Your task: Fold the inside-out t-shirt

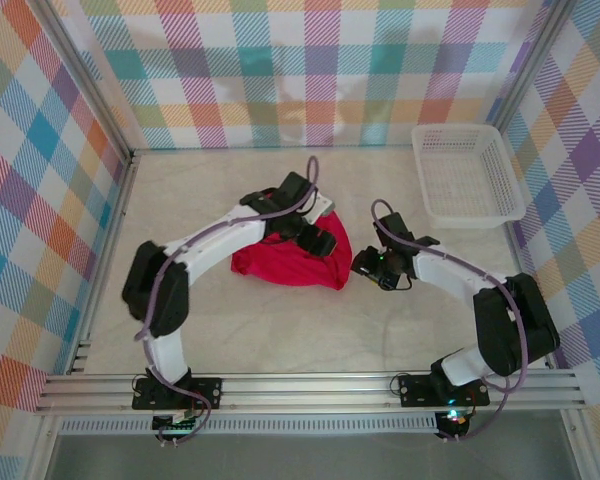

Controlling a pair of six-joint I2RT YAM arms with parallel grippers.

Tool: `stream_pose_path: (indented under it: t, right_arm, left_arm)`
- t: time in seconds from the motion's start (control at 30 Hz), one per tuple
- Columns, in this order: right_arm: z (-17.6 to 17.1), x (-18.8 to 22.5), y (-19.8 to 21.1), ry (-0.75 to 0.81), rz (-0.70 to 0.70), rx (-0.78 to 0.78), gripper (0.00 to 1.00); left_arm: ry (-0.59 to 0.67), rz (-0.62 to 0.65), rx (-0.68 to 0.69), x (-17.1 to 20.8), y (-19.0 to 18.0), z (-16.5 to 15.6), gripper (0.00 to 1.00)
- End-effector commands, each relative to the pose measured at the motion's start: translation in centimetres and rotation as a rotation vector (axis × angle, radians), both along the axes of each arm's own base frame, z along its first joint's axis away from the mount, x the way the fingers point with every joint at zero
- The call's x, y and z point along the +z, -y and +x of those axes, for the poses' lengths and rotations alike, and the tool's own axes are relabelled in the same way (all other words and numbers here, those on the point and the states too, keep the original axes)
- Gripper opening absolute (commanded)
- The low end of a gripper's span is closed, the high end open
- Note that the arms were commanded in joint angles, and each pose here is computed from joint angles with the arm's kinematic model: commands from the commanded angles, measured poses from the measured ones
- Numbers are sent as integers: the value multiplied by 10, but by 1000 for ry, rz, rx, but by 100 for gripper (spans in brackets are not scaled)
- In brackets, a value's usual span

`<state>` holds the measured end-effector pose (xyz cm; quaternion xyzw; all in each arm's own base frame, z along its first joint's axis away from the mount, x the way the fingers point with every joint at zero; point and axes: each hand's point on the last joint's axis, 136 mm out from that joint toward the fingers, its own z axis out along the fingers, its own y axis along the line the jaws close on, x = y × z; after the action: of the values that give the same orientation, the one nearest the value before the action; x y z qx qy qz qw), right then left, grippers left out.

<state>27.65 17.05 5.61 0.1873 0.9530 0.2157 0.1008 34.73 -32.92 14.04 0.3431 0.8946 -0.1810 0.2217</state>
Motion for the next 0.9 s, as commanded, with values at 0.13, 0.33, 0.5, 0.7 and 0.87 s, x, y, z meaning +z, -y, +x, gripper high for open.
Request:
stream_pose_path:
  t: [0.13, 0.33, 0.5, 0.7, 0.87]
  right_arm:
    - [-3, 9, -18, 16, 127, 42, 52]
    - [-8, -1, -36, -16, 184, 80, 53]
    - [1, -3, -50, -16, 225, 91, 54]
    - [29, -9, -75, -27, 277, 89, 43]
    - [54, 11, -61, 8, 169, 93, 0]
  left_arm:
    - [45, 263, -110, -36, -4, 28, 79]
    - [42, 317, -90, -48, -3, 42, 70]
    - [11, 330, -67, -53, -7, 40, 42]
    - [31, 321, 43, -21, -24, 56, 0]
    - [141, 207, 304, 63, -72, 87, 0]
